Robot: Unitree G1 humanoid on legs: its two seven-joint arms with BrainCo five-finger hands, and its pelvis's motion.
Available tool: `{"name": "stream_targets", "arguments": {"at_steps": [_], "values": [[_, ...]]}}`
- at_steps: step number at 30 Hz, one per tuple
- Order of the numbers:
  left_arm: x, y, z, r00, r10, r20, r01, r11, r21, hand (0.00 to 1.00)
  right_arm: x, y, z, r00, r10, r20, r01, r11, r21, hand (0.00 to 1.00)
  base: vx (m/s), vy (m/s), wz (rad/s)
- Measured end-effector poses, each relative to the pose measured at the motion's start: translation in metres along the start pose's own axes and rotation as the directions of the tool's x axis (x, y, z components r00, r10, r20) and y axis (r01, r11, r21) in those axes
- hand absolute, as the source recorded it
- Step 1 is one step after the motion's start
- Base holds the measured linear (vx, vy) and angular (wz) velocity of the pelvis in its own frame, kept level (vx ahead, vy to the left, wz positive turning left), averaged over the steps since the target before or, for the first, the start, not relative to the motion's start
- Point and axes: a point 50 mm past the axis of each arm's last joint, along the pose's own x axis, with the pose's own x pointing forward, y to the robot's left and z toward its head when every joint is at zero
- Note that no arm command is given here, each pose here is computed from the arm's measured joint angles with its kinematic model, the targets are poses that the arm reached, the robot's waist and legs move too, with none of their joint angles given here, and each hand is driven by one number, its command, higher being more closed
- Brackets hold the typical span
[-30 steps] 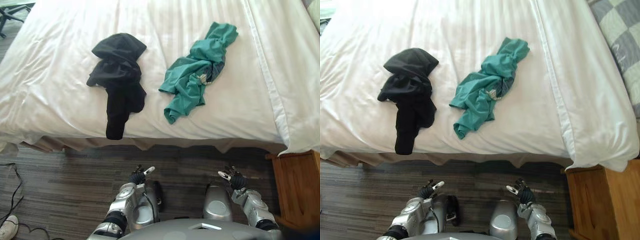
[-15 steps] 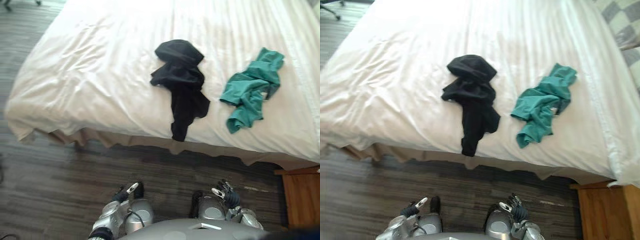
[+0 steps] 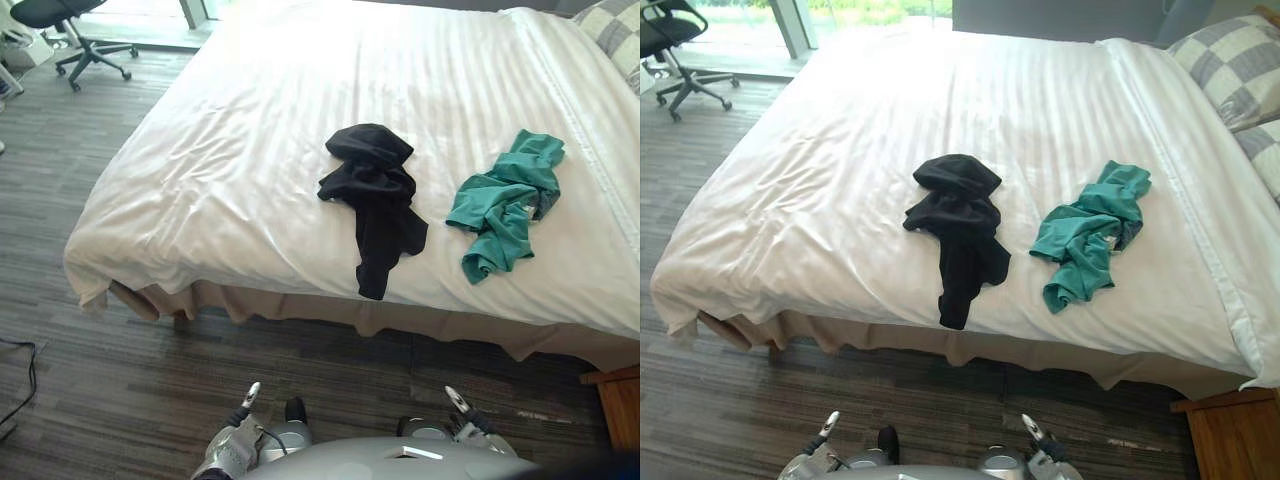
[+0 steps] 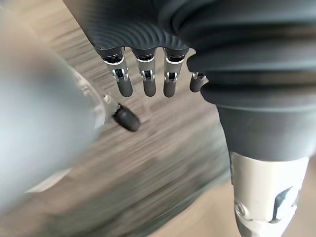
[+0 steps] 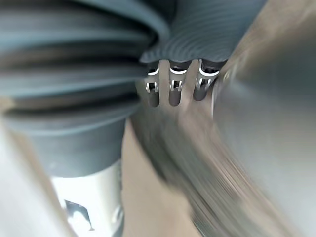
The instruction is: Tidy the bed and pick cloth on bed and put in laundry
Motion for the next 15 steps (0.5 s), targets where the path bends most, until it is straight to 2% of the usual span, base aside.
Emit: {"name": "stream_targets", "arguments": {"at_steps": [1,2,4,5,8,9,11,12,13,15], "values": [[0.001,0.011,0.015,0.998,0.046,0.034,-0.040,0.984,-0.174,0.00,-0.003,-0.023,0.007,0.995,-0.095,0.026,0.092,0.992,0.090,0.00,-0.01,0.031,-0.30],[0.000,0.024,0.034,0.991,0.111,0.073,-0.080,0.938,-0.338,0.00,-0.007,-0.045,0.018,0.982,-0.183,0.058,0.170,0.969,0.177,0.00,-0.01,0.027,-0.33],[-0.003,0.043,0.066,0.974,0.178,0.143,-0.088,0.870,-0.485,0.00,-0.013,-0.071,0.042,0.950,-0.285,0.131,0.237,0.925,0.298,0.00,0.01,0.024,-0.26],[-0.009,0.057,0.103,0.945,0.222,0.239,-0.060,0.837,-0.543,0.00,-0.022,-0.093,0.071,0.902,-0.366,0.228,0.260,0.883,0.390,0.00,0.03,0.024,-0.15],[-0.028,0.063,0.163,0.876,0.236,0.420,0.037,0.835,-0.548,0.00,-0.043,-0.119,0.127,0.785,-0.469,0.403,0.251,0.838,0.485,0.00,0.04,0.013,-0.04],[-0.043,0.053,0.202,0.819,0.212,0.534,0.109,0.855,-0.507,0.00,-0.058,-0.126,0.165,0.704,-0.501,0.503,0.228,0.830,0.508,0.00,0.03,0.002,-0.01],[-0.061,0.036,0.237,0.753,0.170,0.636,0.172,0.882,-0.439,0.00,-0.071,-0.121,0.203,0.631,-0.495,0.598,0.193,0.846,0.497,0.00,0.04,0.001,0.01],[-0.083,0.015,0.270,0.678,0.103,0.728,0.229,0.911,-0.342,0.00,-0.086,-0.106,0.239,0.549,-0.453,0.702,0.158,0.882,0.445,0.00,0.04,-0.001,0.02],[-0.093,0.006,0.282,0.643,0.074,0.762,0.240,0.926,-0.293,0.00,-0.092,-0.098,0.253,0.517,-0.425,0.743,0.150,0.900,0.410,0.00,0.00,0.000,0.00],[-0.131,-0.022,0.319,0.509,-0.031,0.860,0.282,0.950,-0.132,0.00,-0.114,-0.060,0.296,0.414,-0.265,0.871,0.172,0.962,0.211,0.00,0.02,0.000,-0.11]]}}
